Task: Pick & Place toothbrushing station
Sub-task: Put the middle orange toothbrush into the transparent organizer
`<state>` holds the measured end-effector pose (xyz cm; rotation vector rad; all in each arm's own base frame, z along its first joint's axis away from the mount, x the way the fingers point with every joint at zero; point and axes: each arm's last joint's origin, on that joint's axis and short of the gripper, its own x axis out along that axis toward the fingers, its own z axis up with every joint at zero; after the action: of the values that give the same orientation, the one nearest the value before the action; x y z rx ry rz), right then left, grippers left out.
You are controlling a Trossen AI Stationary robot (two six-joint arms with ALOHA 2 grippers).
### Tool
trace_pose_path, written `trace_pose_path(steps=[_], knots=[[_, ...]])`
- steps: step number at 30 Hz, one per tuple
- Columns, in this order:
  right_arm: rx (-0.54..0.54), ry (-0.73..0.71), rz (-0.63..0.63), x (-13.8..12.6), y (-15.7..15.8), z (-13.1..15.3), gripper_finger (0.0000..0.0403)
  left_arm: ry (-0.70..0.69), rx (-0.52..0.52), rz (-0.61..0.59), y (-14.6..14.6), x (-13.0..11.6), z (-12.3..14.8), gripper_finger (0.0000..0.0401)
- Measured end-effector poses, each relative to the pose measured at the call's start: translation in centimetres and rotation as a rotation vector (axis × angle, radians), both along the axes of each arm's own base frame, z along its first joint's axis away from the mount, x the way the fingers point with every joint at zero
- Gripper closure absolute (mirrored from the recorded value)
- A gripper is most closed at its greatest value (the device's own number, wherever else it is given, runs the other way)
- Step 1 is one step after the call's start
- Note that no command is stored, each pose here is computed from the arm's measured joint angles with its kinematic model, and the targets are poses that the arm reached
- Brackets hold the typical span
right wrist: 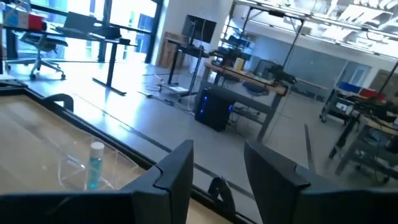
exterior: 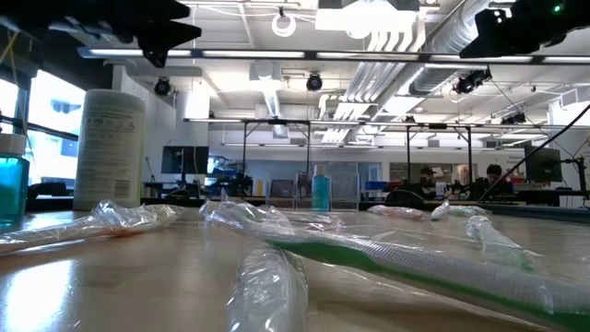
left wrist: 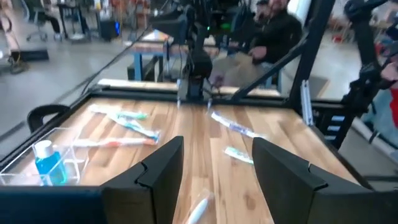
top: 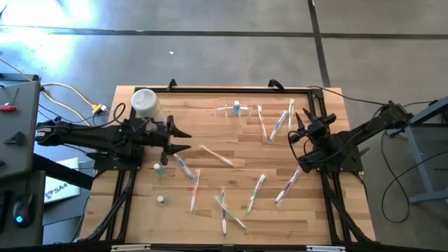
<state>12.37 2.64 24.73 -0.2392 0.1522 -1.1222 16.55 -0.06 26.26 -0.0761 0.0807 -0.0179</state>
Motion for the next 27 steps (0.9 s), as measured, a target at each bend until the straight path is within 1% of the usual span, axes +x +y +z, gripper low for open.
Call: trace_pose_path(steps=[3, 7, 11, 13, 16, 18, 21, 23, 25, 27], knots=[[0.012, -0.014, -0.007, -0.2, -0.2, -1.1, 0.0266, 0.076, 0.000, 0.000, 0.0, 1.1, 0.6, 0.0210], [-0.006, 0.018, -0.008, -0.6, -0.4, -2.5, 0.0266, 0.169, 0.000, -0.002, 0.0, 2.8, 0.5, 0.0210], [0.003, -0.005, -0.008, -0.6, -0.4, -2.6, 0.0266, 0.218, 0.027, -0.011, 0.0, 4.4, 0.3, 0.0210], [0.007, -0.014, -0.008, -0.6, -0.4, -2.6, 0.0266, 0.234, 0.042, -0.035, -0.1, 4.9, 0.2, 0.0210], [0.019, -0.039, -0.008, -0.4, -0.3, -2.6, 0.0266, 0.265, 0.038, -0.074, -0.2, 5.5, -0.4, 0.0210], [0.024, -0.052, -0.008, -0.3, -0.3, -2.6, 0.0266, 0.289, 0.048, -0.118, -0.4, 5.9, -0.9, 0.0210], [0.033, -0.071, -0.008, -0.2, -0.2, -2.6, 0.0266, 0.333, 0.108, -0.170, -1.2, 6.4, -1.8, 0.0210], [0.037, -0.081, -0.008, -0.1, -0.2, -2.6, 0.0266, 0.352, 0.171, -0.204, -1.9, 6.8, -2.4, 0.0210], [0.040, -0.086, -0.008, -0.1, -0.1, -2.6, 0.0266, 0.366, 0.241, -0.191, -2.5, 6.9, -2.8, 0.0210], [0.043, -0.093, -0.008, 0.0, -0.1, -2.6, 0.0266, 0.388, 0.287, -0.144, -2.9, 7.1, -2.9, 0.0210]])
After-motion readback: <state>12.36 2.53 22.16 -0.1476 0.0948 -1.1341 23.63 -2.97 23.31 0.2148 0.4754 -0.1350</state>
